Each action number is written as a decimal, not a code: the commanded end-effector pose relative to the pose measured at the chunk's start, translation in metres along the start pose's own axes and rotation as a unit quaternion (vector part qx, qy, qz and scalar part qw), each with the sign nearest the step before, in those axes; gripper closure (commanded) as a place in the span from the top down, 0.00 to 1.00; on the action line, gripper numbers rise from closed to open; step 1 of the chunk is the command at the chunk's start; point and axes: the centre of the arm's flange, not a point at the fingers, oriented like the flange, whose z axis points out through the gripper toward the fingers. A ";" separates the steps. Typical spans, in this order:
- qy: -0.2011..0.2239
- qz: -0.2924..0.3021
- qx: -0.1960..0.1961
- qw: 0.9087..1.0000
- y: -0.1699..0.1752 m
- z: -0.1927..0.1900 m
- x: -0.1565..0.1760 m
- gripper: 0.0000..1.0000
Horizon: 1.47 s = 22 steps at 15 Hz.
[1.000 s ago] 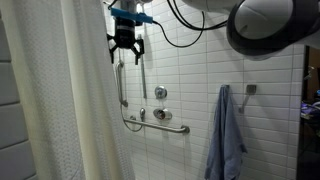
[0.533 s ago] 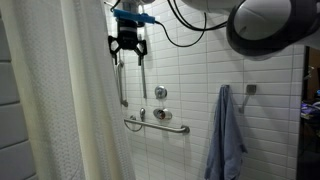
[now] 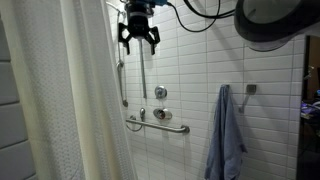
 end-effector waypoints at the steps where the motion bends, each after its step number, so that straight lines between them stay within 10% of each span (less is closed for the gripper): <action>1: -0.053 0.017 0.012 0.998 0.036 0.025 -0.070 1.00; 21: -0.105 0.158 0.036 0.981 0.093 0.013 -0.086 1.00; 22: -0.100 0.154 0.023 0.983 0.071 -0.037 -0.034 1.00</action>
